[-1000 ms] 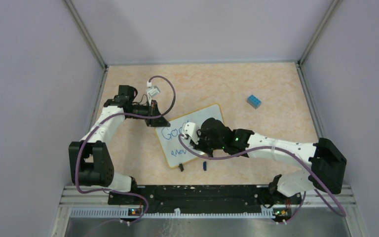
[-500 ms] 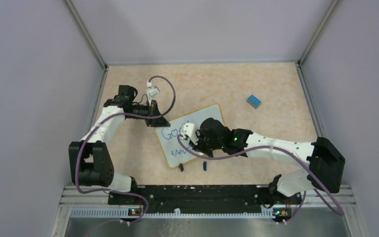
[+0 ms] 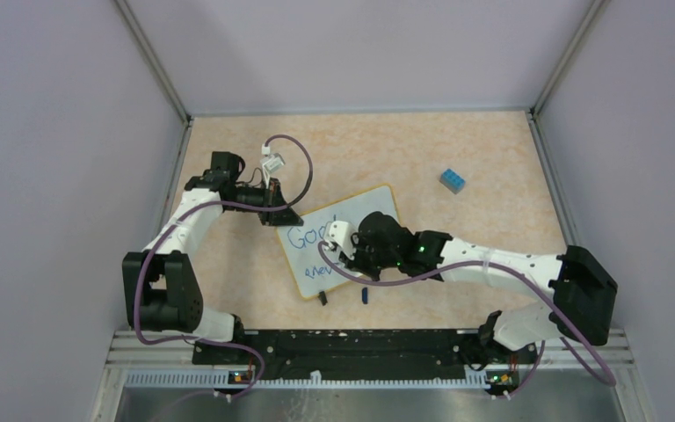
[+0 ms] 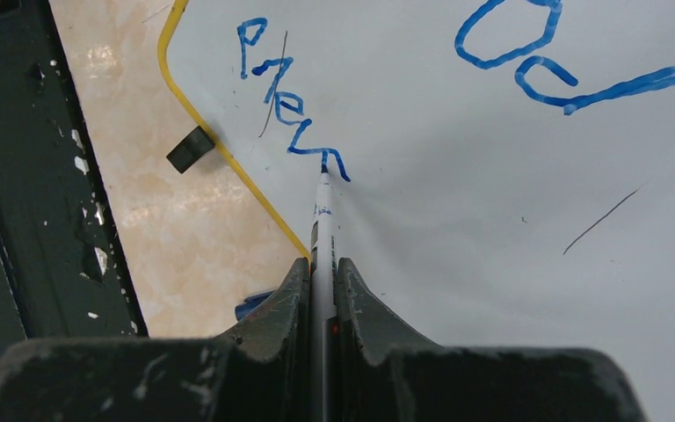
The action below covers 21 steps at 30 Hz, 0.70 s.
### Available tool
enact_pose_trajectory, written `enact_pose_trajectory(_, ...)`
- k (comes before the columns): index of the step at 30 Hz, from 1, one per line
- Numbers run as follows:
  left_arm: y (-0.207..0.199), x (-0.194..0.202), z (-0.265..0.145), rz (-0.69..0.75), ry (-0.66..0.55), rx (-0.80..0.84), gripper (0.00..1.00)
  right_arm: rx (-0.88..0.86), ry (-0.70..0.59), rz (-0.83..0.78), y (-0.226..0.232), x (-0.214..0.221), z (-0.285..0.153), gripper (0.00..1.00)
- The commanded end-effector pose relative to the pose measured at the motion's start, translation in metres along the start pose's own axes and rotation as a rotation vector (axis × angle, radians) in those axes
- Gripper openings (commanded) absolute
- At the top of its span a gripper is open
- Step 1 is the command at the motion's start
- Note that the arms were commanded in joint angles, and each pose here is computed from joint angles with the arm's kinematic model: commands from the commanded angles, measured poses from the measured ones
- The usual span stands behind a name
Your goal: Write a sentence on the whiteboard
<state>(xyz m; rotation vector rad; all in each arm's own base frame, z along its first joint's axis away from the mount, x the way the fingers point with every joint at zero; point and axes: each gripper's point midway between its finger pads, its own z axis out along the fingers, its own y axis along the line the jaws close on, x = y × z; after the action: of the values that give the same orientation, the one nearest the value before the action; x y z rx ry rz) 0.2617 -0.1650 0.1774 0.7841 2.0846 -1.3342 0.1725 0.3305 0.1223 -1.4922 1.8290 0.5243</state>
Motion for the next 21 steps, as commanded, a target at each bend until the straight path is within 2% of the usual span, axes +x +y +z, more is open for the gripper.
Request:
enact_pose_trajectory(1,0.018,0.001,-0.002,0.026,0.026,-0.078,0.0,0.036,-0.013,-0.011,-0.006,-0.001,-0.009,0.0)
enact_pose_trajectory(21,0.018,0.0,-0.002,0.026,0.024,-0.08,0.0,0.113,-0.062,0.026,-0.027,-0.016,-0.015,0.0)
